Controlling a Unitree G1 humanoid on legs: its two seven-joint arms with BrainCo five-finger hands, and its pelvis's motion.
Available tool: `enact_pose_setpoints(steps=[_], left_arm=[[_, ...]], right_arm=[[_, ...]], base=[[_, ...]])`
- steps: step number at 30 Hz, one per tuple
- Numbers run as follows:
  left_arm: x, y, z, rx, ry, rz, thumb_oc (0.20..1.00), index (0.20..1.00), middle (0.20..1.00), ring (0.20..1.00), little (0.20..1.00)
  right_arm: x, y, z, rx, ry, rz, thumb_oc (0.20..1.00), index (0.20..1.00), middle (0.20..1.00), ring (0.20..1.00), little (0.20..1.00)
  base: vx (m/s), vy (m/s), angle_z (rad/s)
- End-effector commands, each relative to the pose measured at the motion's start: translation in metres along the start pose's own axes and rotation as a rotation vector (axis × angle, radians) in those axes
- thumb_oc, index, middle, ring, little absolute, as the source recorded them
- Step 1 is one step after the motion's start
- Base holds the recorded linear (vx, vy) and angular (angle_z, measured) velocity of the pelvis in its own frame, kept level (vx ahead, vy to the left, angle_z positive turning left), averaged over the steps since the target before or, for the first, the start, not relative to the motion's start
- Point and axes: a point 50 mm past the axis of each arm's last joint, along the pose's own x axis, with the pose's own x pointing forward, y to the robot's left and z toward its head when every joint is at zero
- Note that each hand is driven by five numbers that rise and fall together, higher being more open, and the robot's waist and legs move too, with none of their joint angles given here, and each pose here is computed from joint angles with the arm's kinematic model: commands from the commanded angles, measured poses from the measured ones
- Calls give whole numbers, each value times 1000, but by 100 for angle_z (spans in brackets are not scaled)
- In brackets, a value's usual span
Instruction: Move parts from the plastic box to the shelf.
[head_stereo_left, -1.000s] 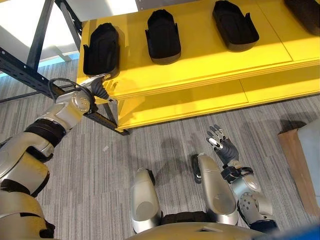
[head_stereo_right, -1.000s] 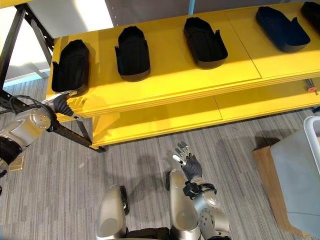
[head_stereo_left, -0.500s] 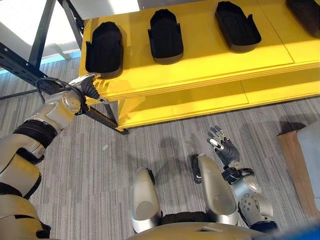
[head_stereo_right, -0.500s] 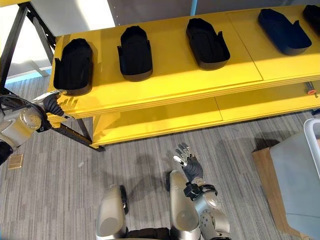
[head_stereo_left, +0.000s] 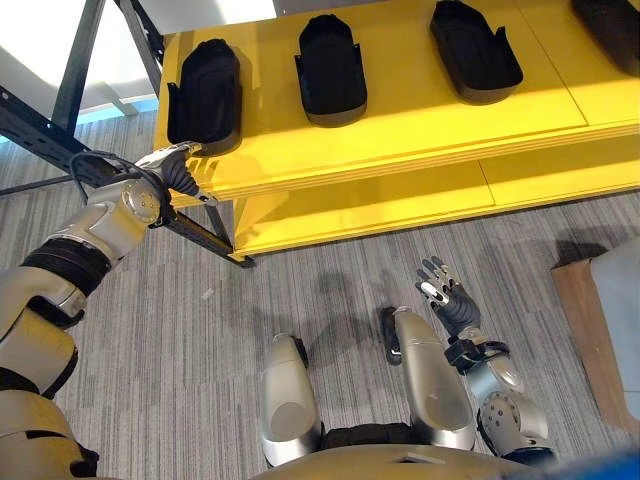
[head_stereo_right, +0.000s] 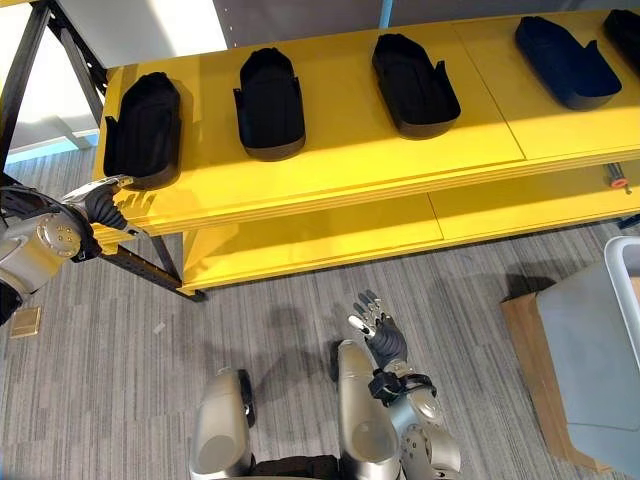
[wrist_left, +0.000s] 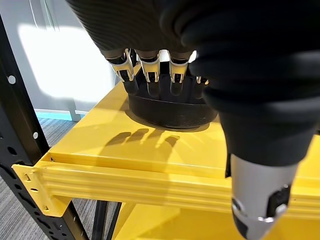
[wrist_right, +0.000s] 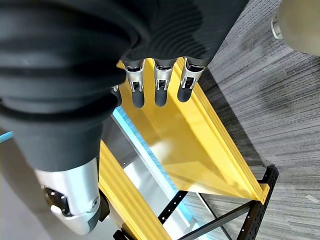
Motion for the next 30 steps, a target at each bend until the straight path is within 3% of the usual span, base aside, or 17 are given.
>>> enact_pose_setpoints(steps=[1,20,30], left_arm=[[-13,41,-8,71,1,139,1000,1000,1000,1000,1000],[2,50,2,90,18,144,1000,1000,1000,1000,1000],[0,74,15,98,-23,234,1000,1000,1000,1000,1000]], right_arm=[[4,5,19,51,-117,27,1000,1000,1000,1000,1000],[4,2,42,8,-224,16,1000,1000,1000,1000,1000],[6,6,44,10,-241,20,1000,1000,1000,1000,1000]], base=[[0,0,0],[2,-3,-1],[-5,3,-3]])
